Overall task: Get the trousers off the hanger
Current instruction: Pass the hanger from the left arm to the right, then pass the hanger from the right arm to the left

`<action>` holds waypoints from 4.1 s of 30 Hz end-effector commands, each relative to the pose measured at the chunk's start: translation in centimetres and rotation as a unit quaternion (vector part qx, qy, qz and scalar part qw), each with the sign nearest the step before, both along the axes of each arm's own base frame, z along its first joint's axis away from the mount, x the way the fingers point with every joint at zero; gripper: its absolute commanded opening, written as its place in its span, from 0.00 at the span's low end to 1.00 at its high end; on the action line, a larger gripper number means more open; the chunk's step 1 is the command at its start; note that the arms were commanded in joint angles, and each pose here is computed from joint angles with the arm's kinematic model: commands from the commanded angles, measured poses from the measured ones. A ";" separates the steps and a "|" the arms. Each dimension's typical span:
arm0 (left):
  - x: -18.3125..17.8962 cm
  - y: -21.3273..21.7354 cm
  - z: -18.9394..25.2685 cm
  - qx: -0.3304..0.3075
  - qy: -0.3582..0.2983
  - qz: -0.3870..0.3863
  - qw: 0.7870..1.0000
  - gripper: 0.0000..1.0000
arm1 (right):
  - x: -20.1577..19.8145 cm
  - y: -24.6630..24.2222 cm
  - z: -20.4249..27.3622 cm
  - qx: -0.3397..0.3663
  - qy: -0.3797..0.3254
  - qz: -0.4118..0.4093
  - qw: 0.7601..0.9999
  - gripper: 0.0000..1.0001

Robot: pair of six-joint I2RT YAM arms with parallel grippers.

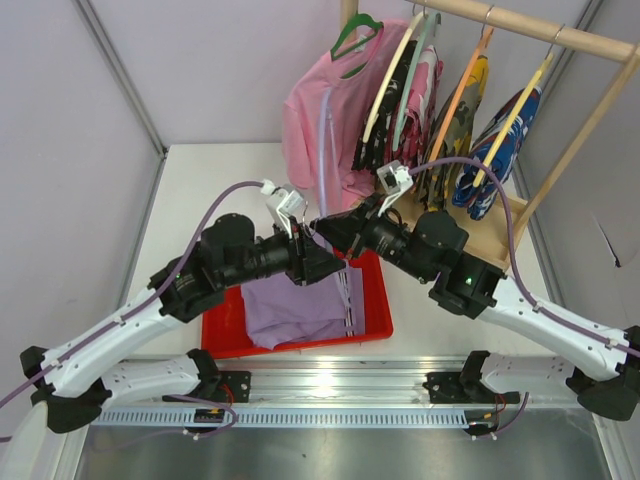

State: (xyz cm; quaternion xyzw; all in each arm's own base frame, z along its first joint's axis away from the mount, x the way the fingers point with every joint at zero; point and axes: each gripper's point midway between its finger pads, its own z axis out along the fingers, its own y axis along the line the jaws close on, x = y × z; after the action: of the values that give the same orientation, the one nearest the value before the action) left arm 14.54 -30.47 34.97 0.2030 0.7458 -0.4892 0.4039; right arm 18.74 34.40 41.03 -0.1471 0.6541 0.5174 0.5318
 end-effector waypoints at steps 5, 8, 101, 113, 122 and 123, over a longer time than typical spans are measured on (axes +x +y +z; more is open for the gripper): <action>1.0 3.2 2.7 -0.009 -0.036 0.075 0.996 0.79 | 2.9 -3.0 3.1 0.050 -0.014 -0.110 0.993 0.00; 1.7 4.5 3.0 0.002 -0.041 0.110 0.993 0.82 | 3.8 -3.1 2.6 0.047 0.000 -0.133 0.990 0.00; 10.9 3.7 2.6 -0.063 -0.339 0.150 0.927 0.41 | 13.1 -0.6 10.8 0.285 0.120 -0.167 0.936 0.00; 11.8 3.3 2.5 -0.044 -0.331 0.152 0.930 0.08 | 13.4 0.2 10.6 0.272 0.114 -0.156 0.943 0.00; 12.4 4.7 4.6 -0.059 -0.304 0.192 0.931 0.00 | 13.6 1.5 10.3 0.230 0.098 -0.143 0.958 0.26; 12.7 5.2 4.8 -0.063 -0.299 0.201 0.931 0.00 | 13.6 1.9 9.6 0.209 0.099 -0.140 0.963 0.39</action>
State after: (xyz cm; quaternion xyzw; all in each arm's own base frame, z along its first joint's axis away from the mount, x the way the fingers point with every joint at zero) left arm 27.43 -26.02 35.76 0.1870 0.6110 -0.3374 0.6913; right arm 33.92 35.10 48.17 0.1584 0.6054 0.5513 0.5518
